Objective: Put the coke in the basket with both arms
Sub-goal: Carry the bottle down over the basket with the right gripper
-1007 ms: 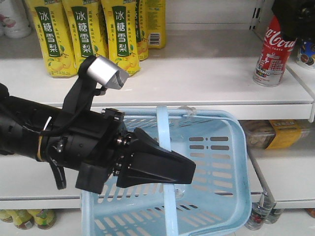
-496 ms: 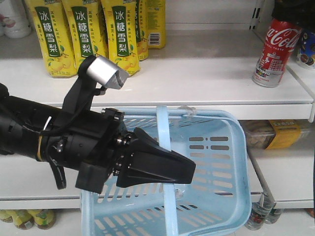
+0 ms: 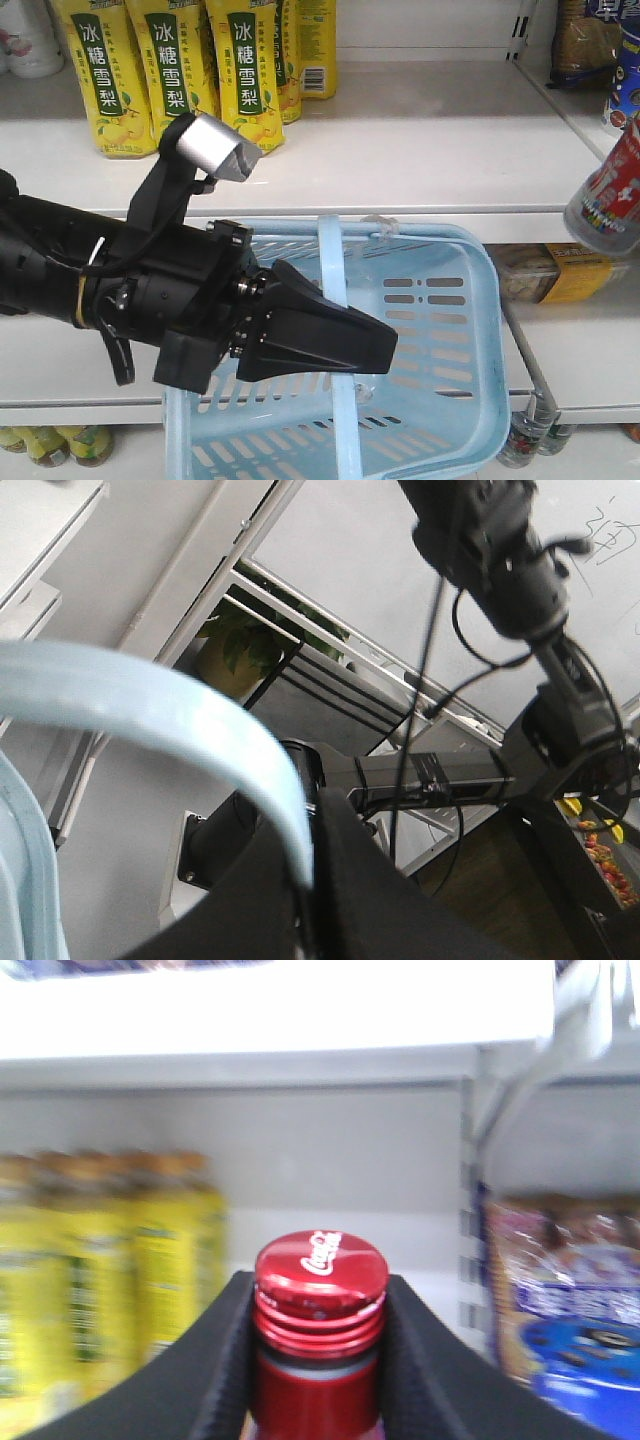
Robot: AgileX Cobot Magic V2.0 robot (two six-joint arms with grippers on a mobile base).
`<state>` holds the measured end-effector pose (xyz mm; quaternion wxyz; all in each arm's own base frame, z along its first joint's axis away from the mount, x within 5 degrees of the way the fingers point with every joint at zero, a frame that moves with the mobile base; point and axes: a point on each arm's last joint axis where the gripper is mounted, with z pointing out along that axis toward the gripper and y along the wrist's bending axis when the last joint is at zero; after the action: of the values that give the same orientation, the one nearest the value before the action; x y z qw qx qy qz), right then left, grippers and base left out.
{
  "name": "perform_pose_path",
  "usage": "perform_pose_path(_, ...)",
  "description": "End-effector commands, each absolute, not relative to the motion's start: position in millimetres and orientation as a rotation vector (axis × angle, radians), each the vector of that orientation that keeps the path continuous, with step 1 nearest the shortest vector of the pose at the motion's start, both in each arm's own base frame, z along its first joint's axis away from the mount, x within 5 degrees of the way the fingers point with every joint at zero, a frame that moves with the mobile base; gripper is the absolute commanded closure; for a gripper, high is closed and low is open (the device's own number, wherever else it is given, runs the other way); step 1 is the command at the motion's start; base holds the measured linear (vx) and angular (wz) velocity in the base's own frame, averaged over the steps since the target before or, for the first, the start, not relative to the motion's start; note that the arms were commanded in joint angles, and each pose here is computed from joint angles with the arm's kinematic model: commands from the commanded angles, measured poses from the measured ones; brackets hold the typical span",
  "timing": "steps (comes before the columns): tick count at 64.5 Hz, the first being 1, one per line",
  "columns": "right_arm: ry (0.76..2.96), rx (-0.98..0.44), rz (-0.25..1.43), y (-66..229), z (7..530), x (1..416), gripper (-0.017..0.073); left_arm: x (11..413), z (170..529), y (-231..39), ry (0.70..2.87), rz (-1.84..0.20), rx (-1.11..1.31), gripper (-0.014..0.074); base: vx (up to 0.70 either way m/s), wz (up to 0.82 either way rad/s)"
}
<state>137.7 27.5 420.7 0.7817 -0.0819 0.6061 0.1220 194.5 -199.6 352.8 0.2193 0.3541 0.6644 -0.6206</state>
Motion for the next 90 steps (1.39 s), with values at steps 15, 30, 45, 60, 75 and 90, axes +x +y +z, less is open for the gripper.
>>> perform_pose_path(15,1.415,-0.461,0.726,64.9,392.3,127.0,0.0564,173.9,380.9,-194.1,1.648,-1.904,1.079,0.06,0.0,0.0)
perform_pose_path(30,1.56,-0.552,0.904,77.1,365.7,160.0,0.0563,173.9,380.9,-194.1,1.648,-1.904,1.079,0.06,0.0,0.0)
perform_pose_path(45,1.652,-0.603,0.976,82.2,343.9,182.2,0.0533,173.9,380.9,-194.1,1.648,-1.904,1.079,0.06,0.0,0.0)
perform_pose_path(60,1.672,-0.619,0.983,83.3,334.8,192.8,0.0347,173.9,380.9,-194.1,1.648,-1.904,1.079,0.06,0.0,0.0)
perform_pose_path(75,1.699,-0.587,0.982,82.5,329.6,200.1,0.0067,173.9,380.9,-194.1,1.648,-1.904,1.079,0.06,0.0,0.0)
perform_pose_path(90,1.667,-0.513,0.998,81.0,334.3,203.0,-0.0001,173.9,381.2,-194.1,1.647,-1.904,1.079,0.06,0.0,0.0)
